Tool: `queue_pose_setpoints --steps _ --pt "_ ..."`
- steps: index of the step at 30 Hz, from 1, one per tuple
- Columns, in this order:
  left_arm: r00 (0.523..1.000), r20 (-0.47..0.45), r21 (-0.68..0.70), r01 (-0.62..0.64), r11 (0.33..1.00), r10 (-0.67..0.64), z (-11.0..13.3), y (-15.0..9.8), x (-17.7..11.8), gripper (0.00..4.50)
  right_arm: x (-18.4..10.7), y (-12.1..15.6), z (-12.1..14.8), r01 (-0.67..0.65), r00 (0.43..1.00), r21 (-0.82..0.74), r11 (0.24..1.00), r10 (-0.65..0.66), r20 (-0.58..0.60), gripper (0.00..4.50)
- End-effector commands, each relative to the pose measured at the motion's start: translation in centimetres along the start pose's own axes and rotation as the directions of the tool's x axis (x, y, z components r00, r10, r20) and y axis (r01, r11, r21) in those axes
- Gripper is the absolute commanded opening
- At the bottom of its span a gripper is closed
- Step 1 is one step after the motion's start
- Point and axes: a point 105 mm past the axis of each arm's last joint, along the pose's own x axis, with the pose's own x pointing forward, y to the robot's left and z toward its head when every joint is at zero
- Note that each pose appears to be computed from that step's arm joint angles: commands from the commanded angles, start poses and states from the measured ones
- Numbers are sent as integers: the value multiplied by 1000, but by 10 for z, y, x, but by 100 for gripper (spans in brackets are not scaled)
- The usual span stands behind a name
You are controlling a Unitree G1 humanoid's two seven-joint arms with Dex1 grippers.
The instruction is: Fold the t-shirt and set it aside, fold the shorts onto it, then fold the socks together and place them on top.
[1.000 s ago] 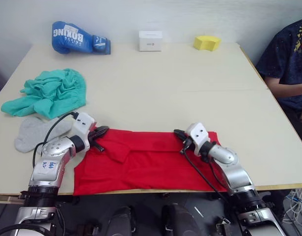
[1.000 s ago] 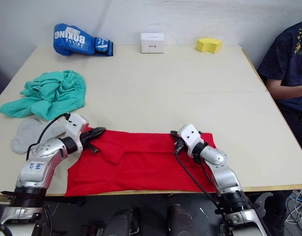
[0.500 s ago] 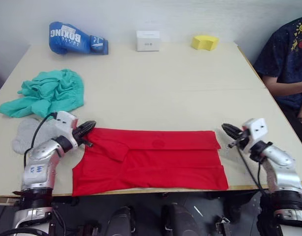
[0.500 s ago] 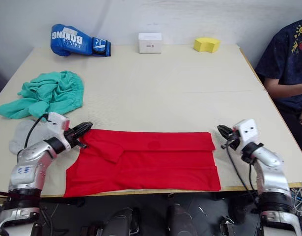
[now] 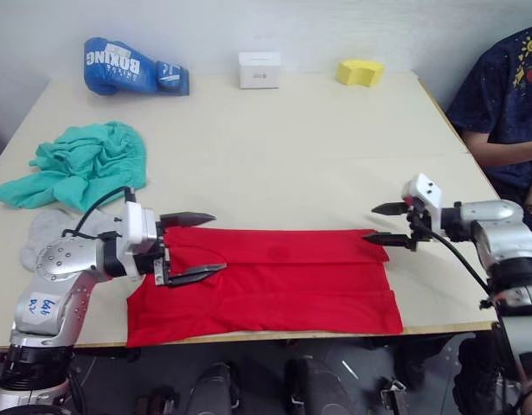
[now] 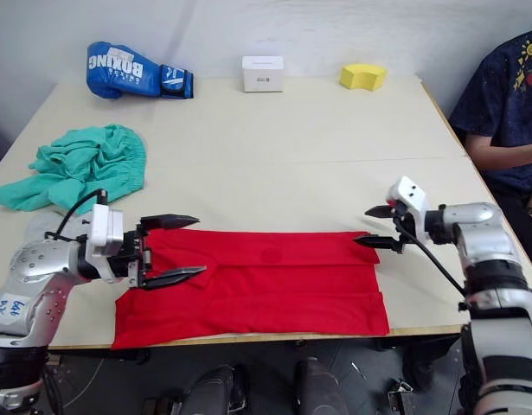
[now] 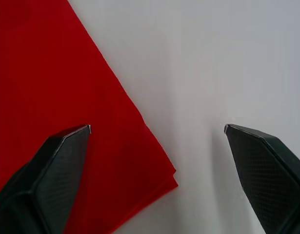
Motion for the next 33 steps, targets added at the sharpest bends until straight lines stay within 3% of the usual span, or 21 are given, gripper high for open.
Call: queue_pose_setpoints --steps 1,8,13,15,17,20,23,26,30,33 --pt "1000 17 -19 13 1000 -12 3 -6 0 450 -1 4 -7 -80 994 -5 997 79 -71 410" --pt "999 -1 -51 -45 998 45 -5 -7 -9 450 4 19 -10 -229 965 -10 973 225 -132 172" --pt "994 8 -34 -107 994 107 -6 0 -11 450 2 14 0 -211 972 -52 976 204 -120 4" --pt "991 7 -39 -131 991 131 -8 2 -12 450 2 3 14 -136 989 -106 985 128 -80 4" --pt "986 12 -39 -164 986 165 -10 5 -13 450 2 -20 32 56 997 -195 979 -64 -31 4" --pt "976 29 -34 -214 976 215 -10 12 -14 450 0 -47 51 293 954 -290 911 -299 24 4" --pt "952 53 -29 -300 954 301 -11 23 -17 450 -1 -65 65 450 890 -303 840 -451 72 4" --pt "925 71 -34 -371 928 373 -13 32 -20 450 3 -72 69 517 851 -293 804 -519 79 4" --pt "909 74 -20 -409 912 410 -14 38 -22 450 5 -72 71 522 852 -241 818 -514 101 4" --pt "901 73 -22 -427 904 428 -14 42 -25 450 3 -68 68 481 876 -221 848 -470 103 75"
